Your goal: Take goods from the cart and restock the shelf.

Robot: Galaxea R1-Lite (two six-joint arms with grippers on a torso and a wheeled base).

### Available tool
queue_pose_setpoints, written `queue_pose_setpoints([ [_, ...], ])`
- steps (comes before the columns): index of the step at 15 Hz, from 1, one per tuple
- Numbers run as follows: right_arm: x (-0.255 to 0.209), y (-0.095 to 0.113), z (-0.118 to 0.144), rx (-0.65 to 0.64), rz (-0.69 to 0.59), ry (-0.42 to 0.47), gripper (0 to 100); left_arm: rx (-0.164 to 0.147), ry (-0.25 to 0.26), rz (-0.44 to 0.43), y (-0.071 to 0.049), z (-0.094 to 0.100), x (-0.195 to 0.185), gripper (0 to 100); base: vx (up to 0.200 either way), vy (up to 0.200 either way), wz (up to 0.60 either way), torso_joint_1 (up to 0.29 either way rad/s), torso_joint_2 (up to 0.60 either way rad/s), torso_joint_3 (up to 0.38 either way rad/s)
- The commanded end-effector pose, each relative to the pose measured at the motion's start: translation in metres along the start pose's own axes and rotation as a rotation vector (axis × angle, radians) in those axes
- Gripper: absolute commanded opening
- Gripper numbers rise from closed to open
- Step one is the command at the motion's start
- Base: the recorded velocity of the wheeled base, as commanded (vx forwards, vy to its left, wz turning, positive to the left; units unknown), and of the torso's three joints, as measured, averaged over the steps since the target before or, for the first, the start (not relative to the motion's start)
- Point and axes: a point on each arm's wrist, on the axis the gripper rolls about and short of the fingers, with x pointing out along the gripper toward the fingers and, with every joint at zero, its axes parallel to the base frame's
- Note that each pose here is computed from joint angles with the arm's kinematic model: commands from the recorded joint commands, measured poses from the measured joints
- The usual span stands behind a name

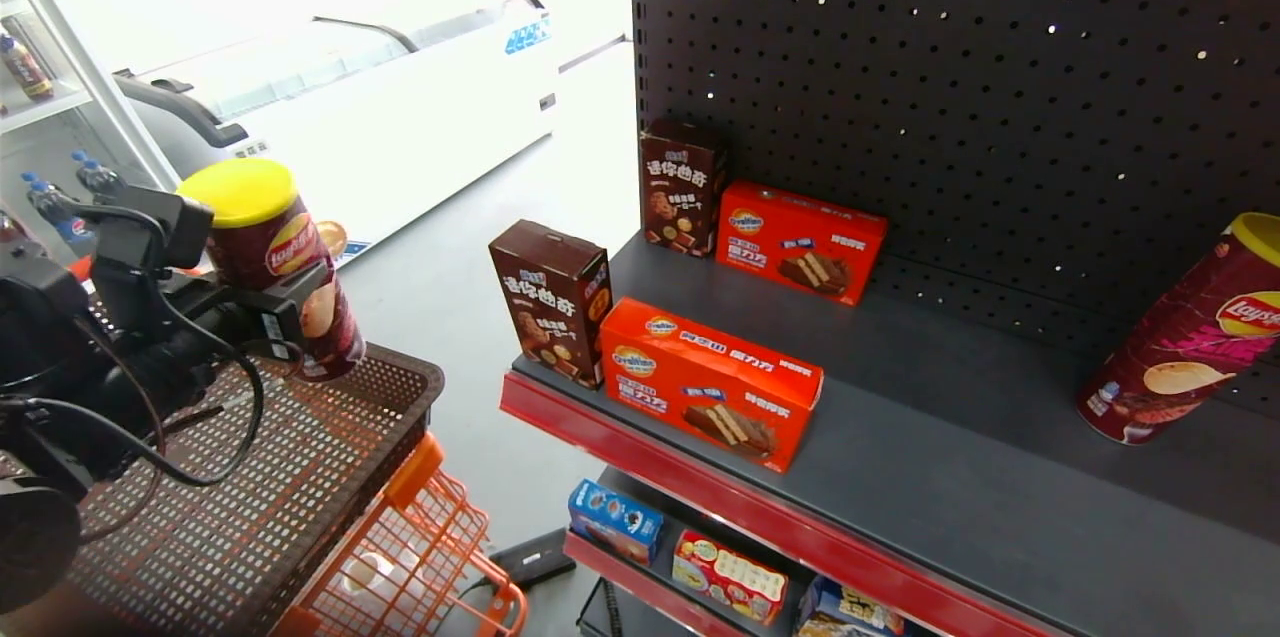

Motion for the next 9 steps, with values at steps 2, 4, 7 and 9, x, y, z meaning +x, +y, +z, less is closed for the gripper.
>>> queue_pose_setpoints([
  [2, 0.0, 0.0, 0.0, 0.0, -0.001, 0.0, 100, -0.015, -0.117, -0.074, -0.026, 0.053, -0.056, 0, 0.0, 0.0, 0.0, 0.0, 0.0, 0.0],
  [4, 0.0, 0.0, 0.0, 0.0, -0.001, 0.0, 100, -0.033, -0.051, -0.13, -0.037, 0.065, -0.085, 0, 0.0, 0.0, 0.0, 0.0, 0.0, 0.0],
  [7, 0.0, 0.0, 0.0, 0.0, 0.001, 0.0, 100, -0.069, -0.031, -0.283, -0.057, 0.075, -0.121, 0, 0.0, 0.0, 0.0, 0.0, 0.0, 0.0],
  [9, 0.0, 0.0, 0.0, 0.0, 0.001, 0.0, 100, -0.077, -0.028, -0.339, -0.065, 0.072, -0.129, 0, 0.0, 0.0, 0.0, 0.0, 0.0, 0.0],
])
